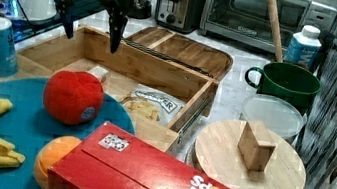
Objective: Pick up the butter.
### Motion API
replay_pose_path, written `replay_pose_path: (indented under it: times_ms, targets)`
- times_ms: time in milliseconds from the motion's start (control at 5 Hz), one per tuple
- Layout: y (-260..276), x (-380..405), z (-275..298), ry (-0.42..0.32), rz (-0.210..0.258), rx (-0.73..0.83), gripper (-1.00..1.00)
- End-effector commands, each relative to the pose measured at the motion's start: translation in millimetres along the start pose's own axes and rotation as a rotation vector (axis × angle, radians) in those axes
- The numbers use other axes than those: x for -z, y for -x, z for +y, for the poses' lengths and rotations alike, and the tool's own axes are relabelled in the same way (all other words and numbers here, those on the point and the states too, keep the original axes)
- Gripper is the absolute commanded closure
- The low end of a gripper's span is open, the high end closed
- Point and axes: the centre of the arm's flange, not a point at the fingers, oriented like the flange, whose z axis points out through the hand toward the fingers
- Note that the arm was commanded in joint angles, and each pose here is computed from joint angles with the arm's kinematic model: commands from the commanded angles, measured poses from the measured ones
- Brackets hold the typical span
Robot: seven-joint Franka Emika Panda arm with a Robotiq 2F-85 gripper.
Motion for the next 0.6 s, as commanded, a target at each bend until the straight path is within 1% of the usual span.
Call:
replay_pose_path:
  times_ms: [200, 400, 600]
  targets:
    - [-4.6, -44.9, 14.2, -0.091, 0.019, -0.062, -1.00]
    - [-13.6, -58.3, 18.3, -0.107, 0.021, -0.045, -1.00]
    - [-19.1, -68.8, 23.2, -0.097, 0.020, -0.037, -1.00]
